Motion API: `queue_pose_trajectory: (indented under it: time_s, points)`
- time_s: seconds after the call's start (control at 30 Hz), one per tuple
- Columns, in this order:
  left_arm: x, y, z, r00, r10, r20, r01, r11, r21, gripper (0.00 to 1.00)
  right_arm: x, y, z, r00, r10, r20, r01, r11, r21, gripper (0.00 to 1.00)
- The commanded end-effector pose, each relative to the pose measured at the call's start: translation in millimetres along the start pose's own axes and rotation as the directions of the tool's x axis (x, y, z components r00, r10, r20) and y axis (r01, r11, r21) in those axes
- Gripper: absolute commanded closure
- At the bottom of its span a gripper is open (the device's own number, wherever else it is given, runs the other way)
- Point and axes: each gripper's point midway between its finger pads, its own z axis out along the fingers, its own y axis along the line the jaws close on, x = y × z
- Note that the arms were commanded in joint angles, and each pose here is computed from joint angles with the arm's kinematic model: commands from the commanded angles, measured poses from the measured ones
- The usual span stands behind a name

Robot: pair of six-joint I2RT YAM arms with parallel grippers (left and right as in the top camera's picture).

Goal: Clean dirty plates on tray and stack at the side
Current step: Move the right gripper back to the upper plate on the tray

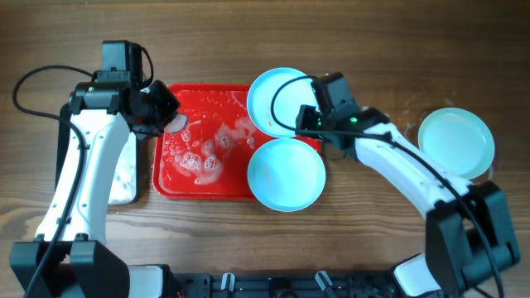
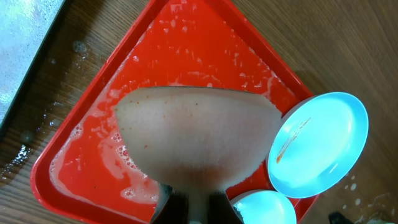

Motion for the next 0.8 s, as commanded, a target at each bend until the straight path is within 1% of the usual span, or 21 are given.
queue_pose_trajectory:
  time_s: [0.0,0.07,0.1,0.17,0.3,0.5,0.57,0.63,0.77]
  points:
    - [2,1,4,1.000,0.017,-0.009,-0.017,1.000,-0.005,0.96,-4,-11,17,1.000,0.006,0.011,-0.007,0.998,0.068,0.53]
    - [2,1,4,1.000,0.017,-0.009,-0.017,1.000,-0.006,0.96,-4,-11,20,1.000,0.007,0.009,-0.008,0.998,0.069,0.61]
    - [2,1,4,1.000,0.017,-0.009,-0.017,1.000,-0.006,0.96,-5,-11,20,1.000,0.008,0.016,-0.009,0.998,0.070,0.61]
    - [2,1,4,1.000,0.017,-0.009,-0.017,1.000,-0.006,0.96,-7,-14,21,0.999,0.029,0.028,-0.031,0.996,0.088,0.65]
    - [2,1,4,1.000,0.017,-0.009,-0.017,1.000,-0.006,0.96,0,-18,39,0.999,0.039,-0.002,-0.038,0.994,0.099,0.65]
    - [2,1,4,1.000,0.017,-0.008,-0.017,1.000,-0.005,0.96,1,-22,45,0.998,0.056,-0.009,-0.055,0.993,0.109,0.66]
    - [2,1,4,1.000,0.017,-0.008,-0.017,1.000,-0.005,0.96,2,-22,46,0.998,0.059,-0.015,-0.057,0.993,0.108,0.68]
    - [1,0,4,1.000,0.018,-0.006,-0.018,1.000,-0.003,0.96,1,-20,48,0.998,0.056,-0.020,-0.054,0.994,0.100,0.75]
    - [1,0,4,1.000,0.018,-0.005,-0.018,1.000,-0.002,0.96,-9,-17,52,1.000,0.028,-0.003,-0.027,0.994,0.106,0.75]
